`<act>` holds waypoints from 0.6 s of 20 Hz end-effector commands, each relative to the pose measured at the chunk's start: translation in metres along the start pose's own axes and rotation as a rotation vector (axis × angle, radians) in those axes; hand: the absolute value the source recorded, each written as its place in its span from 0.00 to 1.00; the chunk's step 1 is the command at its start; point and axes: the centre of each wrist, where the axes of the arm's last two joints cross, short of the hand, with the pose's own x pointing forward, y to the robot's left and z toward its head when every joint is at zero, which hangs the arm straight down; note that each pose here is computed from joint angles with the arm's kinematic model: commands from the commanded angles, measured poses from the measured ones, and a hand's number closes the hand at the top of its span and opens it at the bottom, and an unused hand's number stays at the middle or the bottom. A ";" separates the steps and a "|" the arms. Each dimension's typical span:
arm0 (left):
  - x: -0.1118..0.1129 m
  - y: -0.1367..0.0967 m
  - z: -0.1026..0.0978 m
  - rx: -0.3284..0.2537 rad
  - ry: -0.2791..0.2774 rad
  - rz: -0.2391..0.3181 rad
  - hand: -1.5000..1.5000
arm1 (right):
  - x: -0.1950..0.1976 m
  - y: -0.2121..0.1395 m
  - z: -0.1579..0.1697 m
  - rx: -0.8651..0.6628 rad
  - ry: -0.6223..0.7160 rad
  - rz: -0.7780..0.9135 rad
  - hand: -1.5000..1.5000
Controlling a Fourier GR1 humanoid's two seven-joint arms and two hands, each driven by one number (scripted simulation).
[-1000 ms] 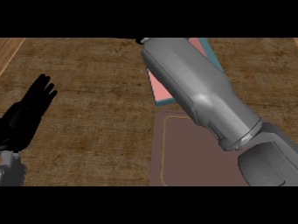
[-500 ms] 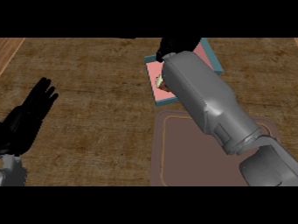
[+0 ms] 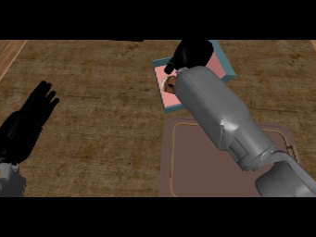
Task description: Pick the cupcake from the tray and place it in the cardboard box
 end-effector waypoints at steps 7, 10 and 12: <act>-0.015 0.013 0.014 0.050 0.023 0.009 0.50 | 0.012 -0.015 0.006 -0.264 0.061 -0.538 0.00; -0.012 0.018 0.014 0.075 0.011 0.010 0.50 | -0.010 -0.001 0.005 -0.295 0.083 -0.586 0.00; -0.006 0.038 0.016 0.106 0.021 0.014 0.50 | -0.014 0.000 0.013 -0.274 0.078 -0.595 0.00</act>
